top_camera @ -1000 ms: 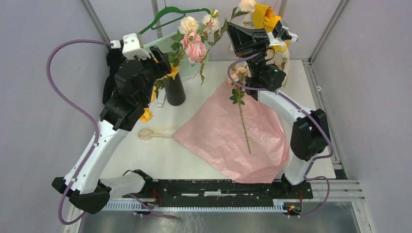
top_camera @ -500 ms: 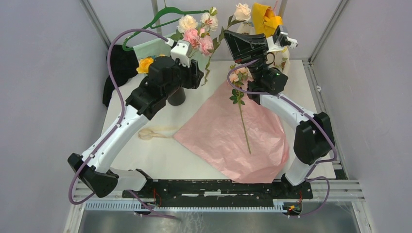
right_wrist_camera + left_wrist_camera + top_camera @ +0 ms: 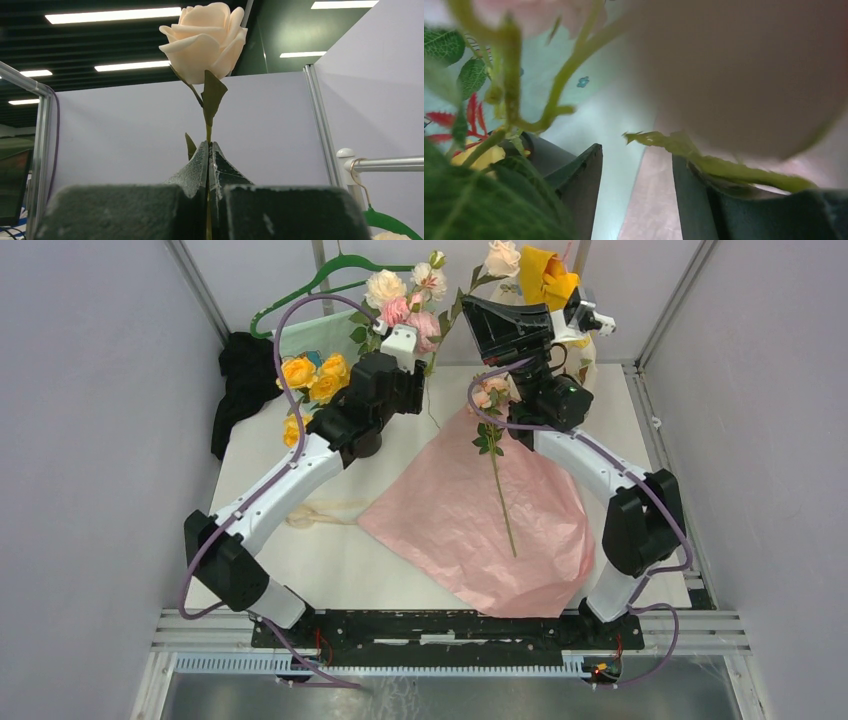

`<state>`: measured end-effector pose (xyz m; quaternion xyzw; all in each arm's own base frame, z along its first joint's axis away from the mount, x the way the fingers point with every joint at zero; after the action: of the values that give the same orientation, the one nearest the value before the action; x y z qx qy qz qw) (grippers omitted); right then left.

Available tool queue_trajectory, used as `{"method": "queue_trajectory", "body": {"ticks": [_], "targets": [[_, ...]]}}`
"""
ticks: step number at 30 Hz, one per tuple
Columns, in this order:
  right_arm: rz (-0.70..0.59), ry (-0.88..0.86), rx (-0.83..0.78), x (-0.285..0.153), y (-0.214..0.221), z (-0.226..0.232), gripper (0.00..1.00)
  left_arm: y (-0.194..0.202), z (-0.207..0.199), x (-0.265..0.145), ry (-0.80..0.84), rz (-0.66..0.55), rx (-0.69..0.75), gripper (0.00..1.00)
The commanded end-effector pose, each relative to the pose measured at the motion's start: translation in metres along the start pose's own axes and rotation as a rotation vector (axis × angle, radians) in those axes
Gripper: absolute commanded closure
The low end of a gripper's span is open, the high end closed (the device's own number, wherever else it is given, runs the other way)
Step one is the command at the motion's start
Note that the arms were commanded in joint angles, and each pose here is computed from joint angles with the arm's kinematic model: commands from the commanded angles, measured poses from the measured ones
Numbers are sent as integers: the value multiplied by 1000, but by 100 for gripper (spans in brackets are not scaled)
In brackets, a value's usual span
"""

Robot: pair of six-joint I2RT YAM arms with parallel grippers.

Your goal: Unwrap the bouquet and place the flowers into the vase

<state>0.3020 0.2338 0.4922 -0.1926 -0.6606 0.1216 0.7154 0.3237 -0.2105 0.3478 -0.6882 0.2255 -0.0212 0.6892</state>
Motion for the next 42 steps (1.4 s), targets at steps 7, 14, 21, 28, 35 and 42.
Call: {"method": "queue_trajectory", "body": {"ticks": [7,14,21,28,35,42], "targets": [[-251,-250,98,16,-8,0,100,-45,66,7,-425,-237,-131,40],[-319,-209,177,13,10,-32,100,-61,83,-11,-547,-312,-146,40],[-385,-143,185,19,20,-61,100,-47,88,4,-568,-268,-143,40],[-422,-72,201,14,35,-82,100,-38,98,12,-619,-243,-139,40],[-478,-11,195,17,46,-91,100,-32,107,15,-645,-226,-153,40],[-440,-2,161,29,55,-86,100,-21,106,17,-629,-213,-153,40]]}}
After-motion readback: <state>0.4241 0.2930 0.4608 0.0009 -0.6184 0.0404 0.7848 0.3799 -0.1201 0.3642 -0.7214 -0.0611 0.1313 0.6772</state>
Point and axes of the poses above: each gripper's point midway between its finger pads, its own x axis out along the fingers, its own z axis along the line the jaws close on, y = z × x, the point moved 9 cm from there along -x, back along the fingers, and after that the axes turned 3 degrees about -x, right-handed, at the moved point
